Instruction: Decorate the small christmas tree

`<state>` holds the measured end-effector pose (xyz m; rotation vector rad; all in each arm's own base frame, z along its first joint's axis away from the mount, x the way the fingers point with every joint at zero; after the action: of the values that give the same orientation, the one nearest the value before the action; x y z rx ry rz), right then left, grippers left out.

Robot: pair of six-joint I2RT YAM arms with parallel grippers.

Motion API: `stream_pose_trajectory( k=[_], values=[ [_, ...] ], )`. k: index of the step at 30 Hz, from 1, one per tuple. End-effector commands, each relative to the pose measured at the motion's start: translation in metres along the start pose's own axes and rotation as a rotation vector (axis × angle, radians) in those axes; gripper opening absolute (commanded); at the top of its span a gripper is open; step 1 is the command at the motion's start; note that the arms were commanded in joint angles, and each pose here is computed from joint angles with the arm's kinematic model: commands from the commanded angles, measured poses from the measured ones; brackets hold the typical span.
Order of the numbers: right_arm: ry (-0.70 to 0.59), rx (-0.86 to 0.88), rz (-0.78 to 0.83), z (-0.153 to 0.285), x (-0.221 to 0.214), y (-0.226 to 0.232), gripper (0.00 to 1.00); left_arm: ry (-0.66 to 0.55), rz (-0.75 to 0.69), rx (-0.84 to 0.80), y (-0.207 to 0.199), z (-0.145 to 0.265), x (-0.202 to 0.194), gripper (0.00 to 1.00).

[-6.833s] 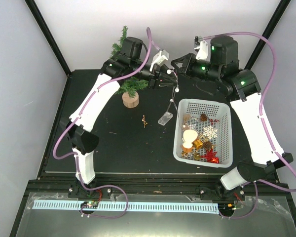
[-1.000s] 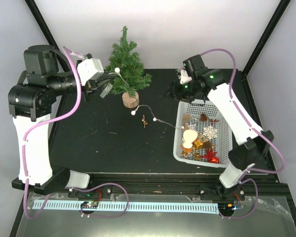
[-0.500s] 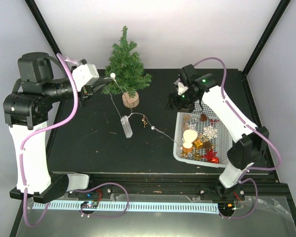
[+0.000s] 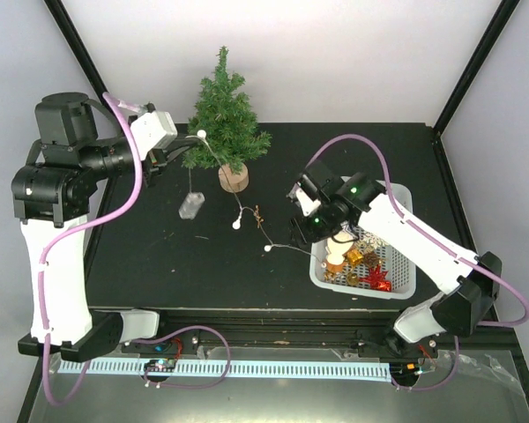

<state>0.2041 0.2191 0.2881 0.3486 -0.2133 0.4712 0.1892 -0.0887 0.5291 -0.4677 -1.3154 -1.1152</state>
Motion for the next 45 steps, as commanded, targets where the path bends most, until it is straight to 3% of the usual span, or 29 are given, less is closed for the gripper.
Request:
stream_pose_trajectory(
  k=[1,33,45],
  values=[
    [-0.101,-0.02,0.062,-0.001,-0.006,-0.001,0.59,-0.035,-0.003,-0.002,0.011,-0.005,0.005,0.02],
    [-0.076,-0.003,0.172,-0.051,-0.005,-0.003,0.62,-0.037,-0.009,0.032,0.026,-0.004,0.008,0.02],
    [-0.024,-0.093,0.139,-0.084,0.008,-0.011,0.59,-0.05,-0.025,0.047,0.027,0.0,0.012,0.02]
  ],
)
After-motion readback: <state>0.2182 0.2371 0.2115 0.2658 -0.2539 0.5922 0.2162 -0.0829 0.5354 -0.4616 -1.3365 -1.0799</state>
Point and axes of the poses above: each gripper's point midway between its finger pads, its own z axis back along the fingers, its own y axis along the line the jaws close on, x = y × z, the point moved 8 cm from there along z, back along the fingers, and after that the axes turned 1 degree about z, right-handed, at the moved point
